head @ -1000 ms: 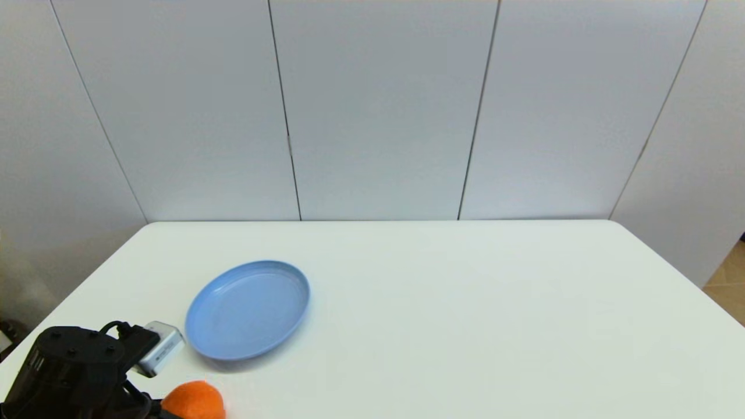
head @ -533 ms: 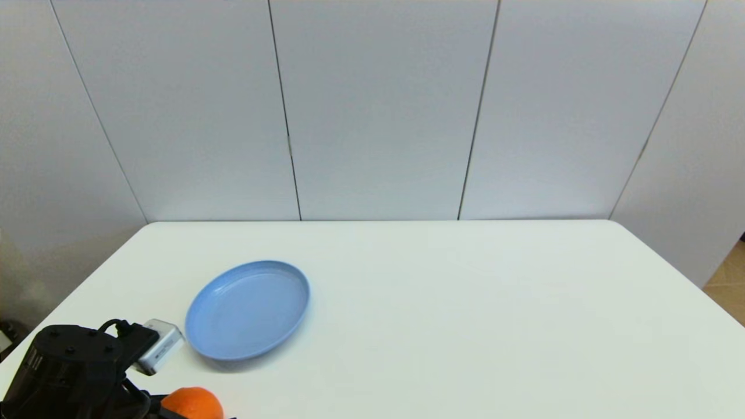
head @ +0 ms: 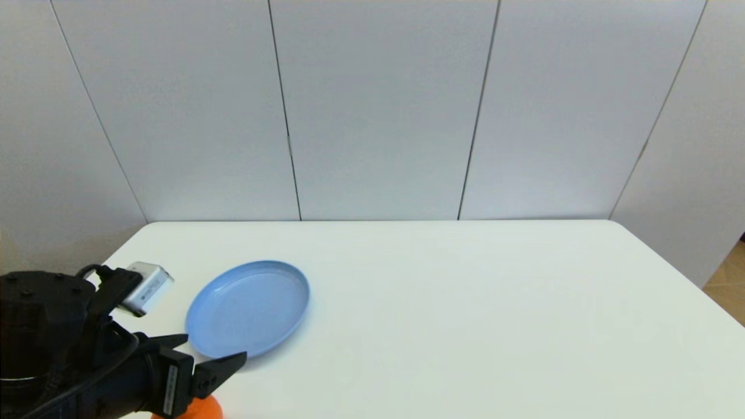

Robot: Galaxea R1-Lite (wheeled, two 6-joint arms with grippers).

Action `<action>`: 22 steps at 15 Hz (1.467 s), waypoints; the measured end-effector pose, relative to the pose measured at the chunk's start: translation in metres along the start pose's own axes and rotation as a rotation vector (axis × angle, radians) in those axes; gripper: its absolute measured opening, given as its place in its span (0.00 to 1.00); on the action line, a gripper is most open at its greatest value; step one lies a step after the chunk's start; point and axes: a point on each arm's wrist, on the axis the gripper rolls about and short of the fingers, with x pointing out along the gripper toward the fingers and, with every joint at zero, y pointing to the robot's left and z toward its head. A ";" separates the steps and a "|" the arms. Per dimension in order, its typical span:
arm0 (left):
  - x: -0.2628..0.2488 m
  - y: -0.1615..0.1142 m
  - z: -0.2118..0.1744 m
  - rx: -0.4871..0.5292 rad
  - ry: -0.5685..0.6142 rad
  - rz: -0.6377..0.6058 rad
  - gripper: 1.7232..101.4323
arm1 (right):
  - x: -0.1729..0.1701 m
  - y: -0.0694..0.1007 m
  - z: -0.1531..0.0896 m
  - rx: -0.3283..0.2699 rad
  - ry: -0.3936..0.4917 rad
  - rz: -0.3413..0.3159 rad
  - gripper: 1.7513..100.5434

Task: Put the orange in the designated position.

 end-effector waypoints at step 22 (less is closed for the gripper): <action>-0.133 0.015 0.032 0.078 -0.604 0.290 0.96 | 0.000 0.000 0.000 0.000 0.000 0.000 1.00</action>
